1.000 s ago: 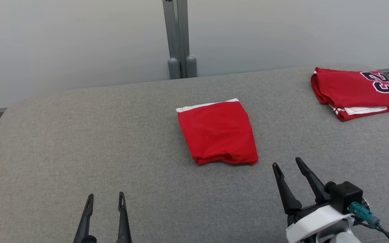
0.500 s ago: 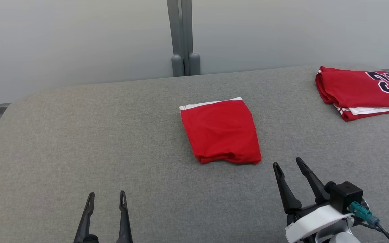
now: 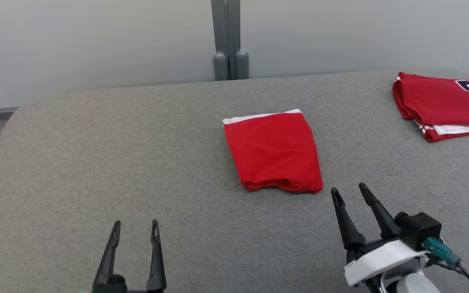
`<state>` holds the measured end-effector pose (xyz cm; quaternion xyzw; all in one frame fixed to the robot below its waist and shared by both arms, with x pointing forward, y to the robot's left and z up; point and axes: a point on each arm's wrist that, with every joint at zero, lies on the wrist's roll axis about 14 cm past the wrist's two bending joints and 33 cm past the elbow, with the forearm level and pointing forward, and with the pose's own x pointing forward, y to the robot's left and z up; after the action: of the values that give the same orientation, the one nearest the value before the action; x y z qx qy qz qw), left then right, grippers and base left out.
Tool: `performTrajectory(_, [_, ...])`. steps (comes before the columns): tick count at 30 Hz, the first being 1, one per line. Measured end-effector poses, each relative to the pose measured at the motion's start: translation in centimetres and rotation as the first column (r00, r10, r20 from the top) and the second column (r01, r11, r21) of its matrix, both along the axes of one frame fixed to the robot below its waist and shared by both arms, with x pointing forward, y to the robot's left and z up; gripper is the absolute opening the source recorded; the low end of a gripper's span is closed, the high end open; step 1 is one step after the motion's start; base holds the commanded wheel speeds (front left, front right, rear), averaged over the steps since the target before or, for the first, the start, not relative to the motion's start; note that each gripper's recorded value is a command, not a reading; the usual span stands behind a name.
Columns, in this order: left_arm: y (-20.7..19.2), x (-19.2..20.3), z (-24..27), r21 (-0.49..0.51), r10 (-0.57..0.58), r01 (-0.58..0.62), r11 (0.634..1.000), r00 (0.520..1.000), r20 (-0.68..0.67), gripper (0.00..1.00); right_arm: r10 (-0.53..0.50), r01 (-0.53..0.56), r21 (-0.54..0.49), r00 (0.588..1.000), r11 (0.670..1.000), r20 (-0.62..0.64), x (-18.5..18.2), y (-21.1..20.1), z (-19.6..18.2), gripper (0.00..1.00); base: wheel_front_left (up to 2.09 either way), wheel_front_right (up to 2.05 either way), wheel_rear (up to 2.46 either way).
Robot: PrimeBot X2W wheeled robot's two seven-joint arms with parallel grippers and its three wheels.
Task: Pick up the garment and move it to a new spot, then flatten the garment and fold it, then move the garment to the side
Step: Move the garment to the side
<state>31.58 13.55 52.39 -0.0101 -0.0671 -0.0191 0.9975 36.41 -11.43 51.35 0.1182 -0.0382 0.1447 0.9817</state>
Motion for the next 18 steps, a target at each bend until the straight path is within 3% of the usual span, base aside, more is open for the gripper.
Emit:
performTrajectory(8, [-0.9, 1.1, 0.5, -0.004, -0.019, 0.019, 1.0, 1.0, 0.014, 1.0, 0.007, -0.001, 0.101, 0.998, 0.995, -0.055, 2.7, 0.3, -0.8, 1.0, 0.0, 0.0, 0.0])
performTrajectory(18, [-1.2, 3.8, 0.6, -0.005, -0.022, 0.022, 1.0, 1.0, 0.018, 1.0, 0.074, -0.032, 0.227, 0.98, 0.973, -0.182, 9.6, -1.2, -2.4, 1.0, 0.0, 0.0, 0.0])
